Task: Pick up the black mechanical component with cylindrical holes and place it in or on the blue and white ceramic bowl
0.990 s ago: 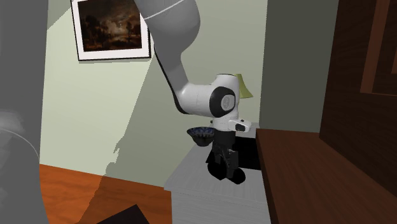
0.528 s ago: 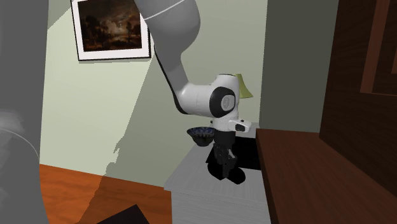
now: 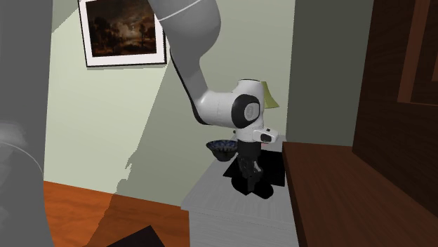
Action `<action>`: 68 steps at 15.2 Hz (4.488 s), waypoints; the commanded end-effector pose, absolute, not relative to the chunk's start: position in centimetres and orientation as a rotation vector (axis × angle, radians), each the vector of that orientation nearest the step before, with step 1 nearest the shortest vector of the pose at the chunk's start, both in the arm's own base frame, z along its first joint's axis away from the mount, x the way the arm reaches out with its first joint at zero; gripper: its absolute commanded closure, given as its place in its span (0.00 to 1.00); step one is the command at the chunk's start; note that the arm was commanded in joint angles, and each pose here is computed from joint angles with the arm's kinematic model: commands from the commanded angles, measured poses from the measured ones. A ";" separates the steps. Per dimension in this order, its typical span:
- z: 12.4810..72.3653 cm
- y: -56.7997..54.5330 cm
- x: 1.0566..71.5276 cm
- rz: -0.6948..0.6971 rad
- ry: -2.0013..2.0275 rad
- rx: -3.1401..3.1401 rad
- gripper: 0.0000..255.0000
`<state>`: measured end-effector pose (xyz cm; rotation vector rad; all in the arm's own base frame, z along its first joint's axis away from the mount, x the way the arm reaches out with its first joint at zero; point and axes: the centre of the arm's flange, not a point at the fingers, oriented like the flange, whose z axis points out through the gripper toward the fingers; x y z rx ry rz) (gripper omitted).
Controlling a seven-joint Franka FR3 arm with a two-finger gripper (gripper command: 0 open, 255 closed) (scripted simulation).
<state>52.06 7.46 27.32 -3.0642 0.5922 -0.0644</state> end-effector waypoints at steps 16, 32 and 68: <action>34.9 7.3 51.4 0.015 0.596 -3.082 1.00; 41.5 10.9 53.1 0.015 0.596 -3.082 1.00; 34.5 36.6 66.0 0.015 0.596 -3.082 1.00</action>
